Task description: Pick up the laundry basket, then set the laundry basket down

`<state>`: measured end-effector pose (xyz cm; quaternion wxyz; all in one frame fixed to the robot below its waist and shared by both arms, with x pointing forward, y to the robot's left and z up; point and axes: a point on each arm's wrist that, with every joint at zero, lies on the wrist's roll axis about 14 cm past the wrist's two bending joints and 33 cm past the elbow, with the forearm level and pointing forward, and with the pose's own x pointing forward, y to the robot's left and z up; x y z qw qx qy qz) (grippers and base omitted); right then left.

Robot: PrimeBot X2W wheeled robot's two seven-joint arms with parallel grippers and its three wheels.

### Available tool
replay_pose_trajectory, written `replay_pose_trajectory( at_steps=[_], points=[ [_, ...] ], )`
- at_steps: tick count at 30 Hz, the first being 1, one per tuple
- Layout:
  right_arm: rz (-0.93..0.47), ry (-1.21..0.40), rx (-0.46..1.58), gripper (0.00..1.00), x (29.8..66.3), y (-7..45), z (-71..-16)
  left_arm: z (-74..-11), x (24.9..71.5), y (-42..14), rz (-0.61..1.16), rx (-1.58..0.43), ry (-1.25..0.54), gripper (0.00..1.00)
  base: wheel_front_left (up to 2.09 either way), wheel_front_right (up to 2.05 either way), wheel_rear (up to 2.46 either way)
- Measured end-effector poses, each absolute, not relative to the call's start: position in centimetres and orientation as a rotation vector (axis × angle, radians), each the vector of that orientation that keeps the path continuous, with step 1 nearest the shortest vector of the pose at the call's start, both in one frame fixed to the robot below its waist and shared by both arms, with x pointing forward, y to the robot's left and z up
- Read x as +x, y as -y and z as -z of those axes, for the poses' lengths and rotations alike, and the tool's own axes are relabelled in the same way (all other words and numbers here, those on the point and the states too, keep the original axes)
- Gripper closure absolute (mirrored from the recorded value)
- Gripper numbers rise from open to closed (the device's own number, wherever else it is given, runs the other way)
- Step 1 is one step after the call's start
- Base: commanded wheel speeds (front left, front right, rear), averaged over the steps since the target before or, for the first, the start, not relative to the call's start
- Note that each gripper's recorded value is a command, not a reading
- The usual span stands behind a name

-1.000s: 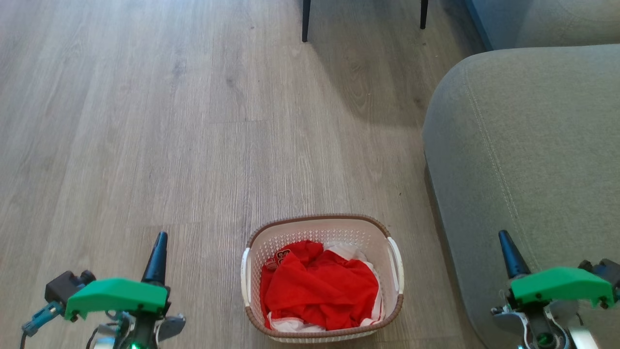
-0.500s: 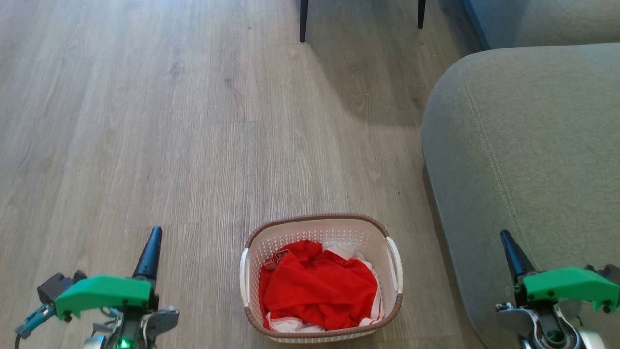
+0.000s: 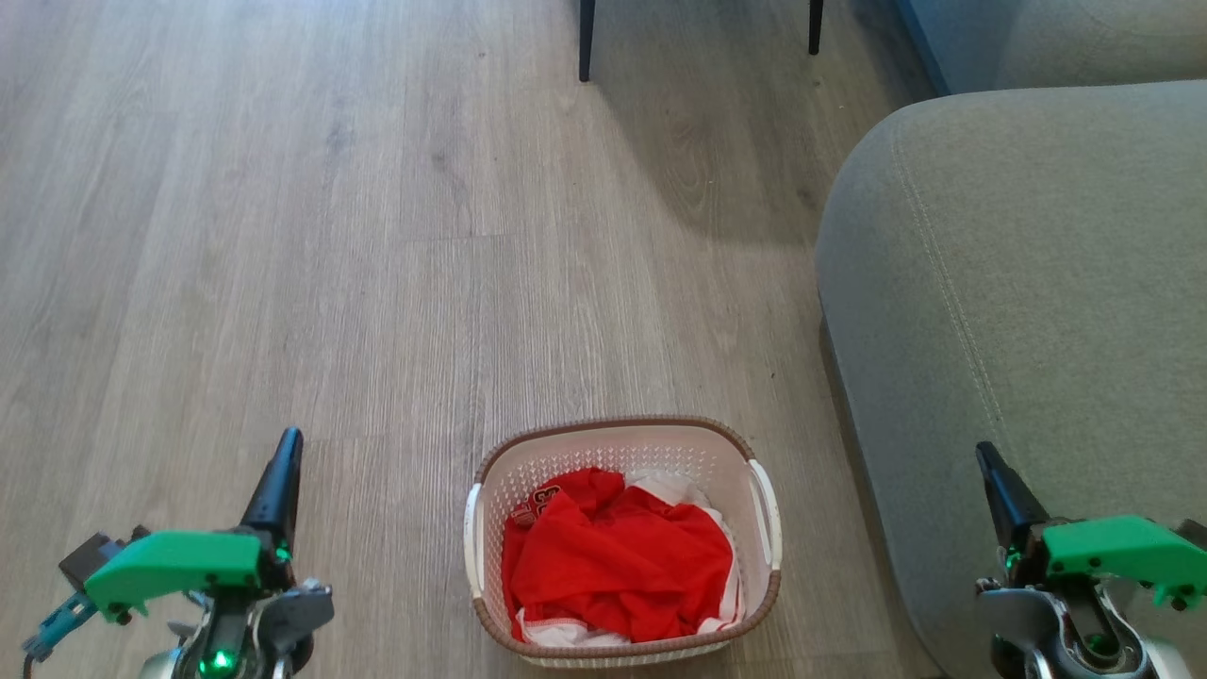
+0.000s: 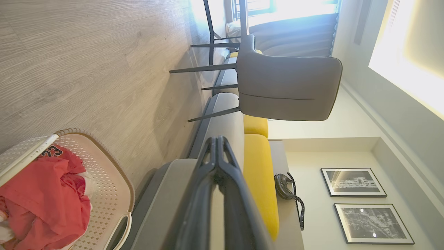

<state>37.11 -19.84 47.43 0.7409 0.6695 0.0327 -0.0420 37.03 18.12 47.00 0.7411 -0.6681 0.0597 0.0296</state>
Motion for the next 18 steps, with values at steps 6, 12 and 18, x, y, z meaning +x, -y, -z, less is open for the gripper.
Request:
replay_pose_trajectory(
  at_steps=[6, 12, 18],
  points=[
    [0.101, -0.066, 1.534, 1.0, 37.04, 20.25, -47.34, -47.22, 37.16, -18.66, -0.069, -1.53, -0.11, 1.0, 0.0, 0.0, 0.0],
    [0.101, -0.06, 1.582, 1.0, 37.09, 20.39, -47.39, -47.39, 37.21, -18.66, -0.057, -1.575, -0.105, 1.0, 0.0, 0.0, 0.0],
    [0.092, -0.049, 1.583, 1.0, 37.46, 20.43, -47.86, -47.4, 37.21, -18.7, -0.058, -1.575, -0.103, 1.0, 0.0, 0.0, 0.0]
  ],
)
